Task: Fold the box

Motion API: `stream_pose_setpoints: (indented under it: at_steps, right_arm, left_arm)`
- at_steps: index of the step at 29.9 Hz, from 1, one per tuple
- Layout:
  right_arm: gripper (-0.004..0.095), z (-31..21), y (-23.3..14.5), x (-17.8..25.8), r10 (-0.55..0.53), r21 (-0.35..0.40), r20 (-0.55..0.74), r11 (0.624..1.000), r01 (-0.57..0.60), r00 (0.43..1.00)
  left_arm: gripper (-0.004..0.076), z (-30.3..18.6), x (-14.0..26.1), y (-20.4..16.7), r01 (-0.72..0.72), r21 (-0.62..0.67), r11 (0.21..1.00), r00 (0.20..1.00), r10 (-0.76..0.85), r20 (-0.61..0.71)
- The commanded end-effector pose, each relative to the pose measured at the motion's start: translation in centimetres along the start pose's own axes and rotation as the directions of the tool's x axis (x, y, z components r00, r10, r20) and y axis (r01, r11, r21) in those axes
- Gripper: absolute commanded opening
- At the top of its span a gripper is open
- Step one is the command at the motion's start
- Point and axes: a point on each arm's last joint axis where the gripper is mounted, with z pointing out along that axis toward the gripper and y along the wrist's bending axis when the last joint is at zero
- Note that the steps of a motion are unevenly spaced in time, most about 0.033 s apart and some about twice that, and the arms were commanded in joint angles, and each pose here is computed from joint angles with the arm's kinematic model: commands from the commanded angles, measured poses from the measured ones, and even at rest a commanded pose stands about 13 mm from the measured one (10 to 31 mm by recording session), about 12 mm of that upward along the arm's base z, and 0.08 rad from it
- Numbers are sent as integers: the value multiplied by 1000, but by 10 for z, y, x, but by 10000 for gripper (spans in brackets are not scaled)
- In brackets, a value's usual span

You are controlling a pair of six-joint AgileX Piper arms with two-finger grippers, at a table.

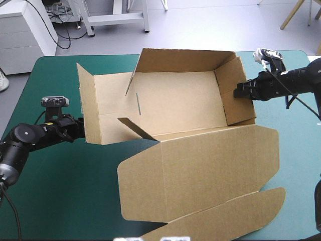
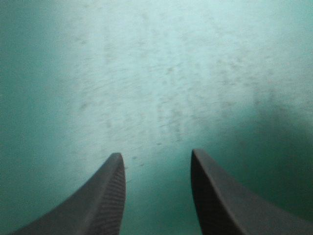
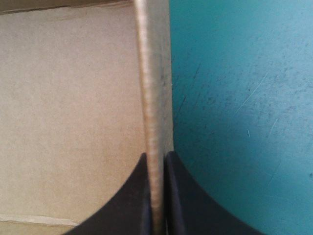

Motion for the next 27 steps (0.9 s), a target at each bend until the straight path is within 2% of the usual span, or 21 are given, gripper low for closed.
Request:
stream_pose_setpoints:
  at_steps: [1,6,11,17,27]
  right_arm:
    - [-14,-16,19,-4,-15,-63,111,998,22,994]
    - [-14,-13,16,-3,-13,-54,116,998,19,993]
    - [-14,-13,15,-3,-25,-41,112,999,30,993]
    - [-14,-13,14,-4,-25,-31,127,999,29,992]
    - [-14,-13,14,-4,-13,-28,132,999,17,991]
  left_arm:
    - [310,-7,-16,-20,14,191,982,993,-36,112]
    - [310,-7,-21,-38,27,422,906,986,-93,138]
    - [335,-12,-26,-51,-12,585,811,977,-115,180]
    - [426,-20,-28,-59,-8,679,734,971,-155,180]
    - [426,-32,-34,-68,19,795,607,960,-234,156]
